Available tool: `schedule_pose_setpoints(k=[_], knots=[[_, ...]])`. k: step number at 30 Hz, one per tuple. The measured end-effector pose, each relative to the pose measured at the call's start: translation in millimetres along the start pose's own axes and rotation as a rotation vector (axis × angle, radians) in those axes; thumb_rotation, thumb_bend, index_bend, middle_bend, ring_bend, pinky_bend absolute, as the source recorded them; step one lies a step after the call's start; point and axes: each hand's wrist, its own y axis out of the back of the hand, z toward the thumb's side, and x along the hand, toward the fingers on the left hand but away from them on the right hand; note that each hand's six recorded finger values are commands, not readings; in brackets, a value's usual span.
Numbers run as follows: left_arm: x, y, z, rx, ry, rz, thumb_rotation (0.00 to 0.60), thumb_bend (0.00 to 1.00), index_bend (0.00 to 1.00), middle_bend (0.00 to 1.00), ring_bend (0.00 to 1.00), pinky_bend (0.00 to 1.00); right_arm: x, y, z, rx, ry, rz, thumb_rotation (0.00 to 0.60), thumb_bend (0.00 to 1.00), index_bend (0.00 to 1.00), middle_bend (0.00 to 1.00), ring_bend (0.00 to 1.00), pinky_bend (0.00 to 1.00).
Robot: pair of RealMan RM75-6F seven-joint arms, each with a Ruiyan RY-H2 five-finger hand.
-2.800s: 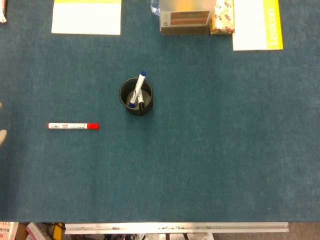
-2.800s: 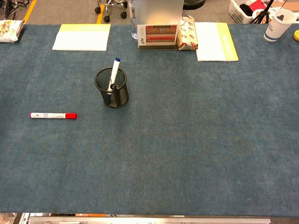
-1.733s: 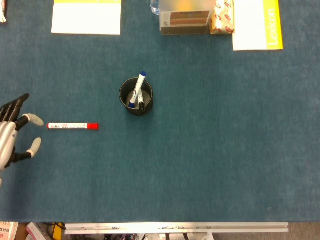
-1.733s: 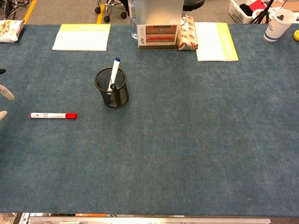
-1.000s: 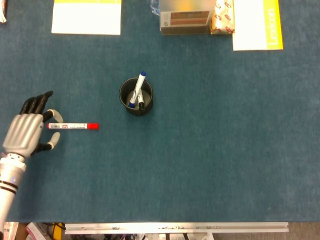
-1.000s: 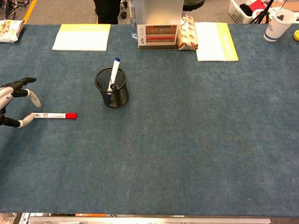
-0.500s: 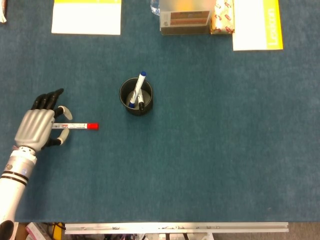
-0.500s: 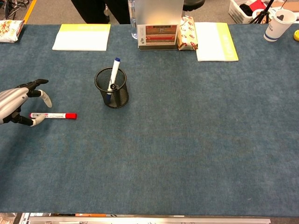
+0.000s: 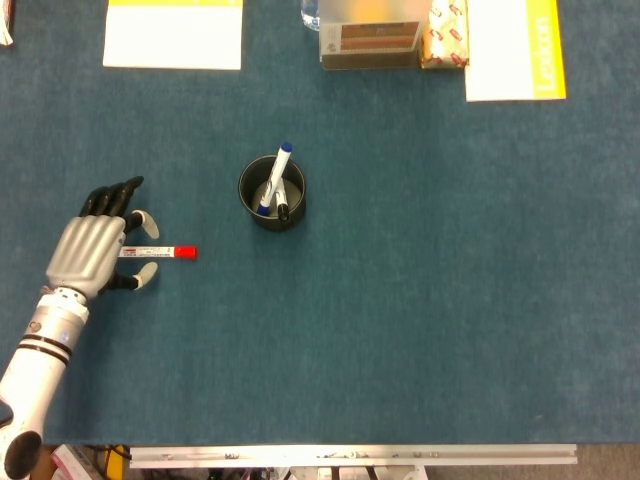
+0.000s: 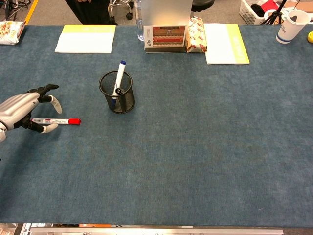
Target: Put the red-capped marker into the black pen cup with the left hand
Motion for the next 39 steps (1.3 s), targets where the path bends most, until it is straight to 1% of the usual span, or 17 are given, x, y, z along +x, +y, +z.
schedule_pose_setpoints(k=[14, 23, 39], knots=[[6.9, -9.8, -2.2, 0.043, 0.037, -0.042, 0.563, 0.27, 0.45, 0.00, 0.00, 0.00, -0.3, -0.1, -0.4, 0.001, -0.001, 0.000, 0.600, 0.09, 0.21, 0.24, 0.22, 0.44], [8.9, -11.3, -4.3, 0.060, 0.061, -0.054, 0.565, 0.27, 0.49, 0.00, 0.00, 0.00, -0.3, -0.8, -0.4, 0.002, -0.002, 0.003, 0.600, 0.09, 0.21, 0.24, 0.22, 0.44], [9.3, -10.6, -4.0, 0.069, 0.072, -0.039, 0.572, 0.29, 0.58, 0.00, 0.00, 0.00, -0.6, -1.3, -0.6, 0.003, -0.002, 0.006, 0.600, 0.09, 0.21, 0.24, 0.22, 0.44]])
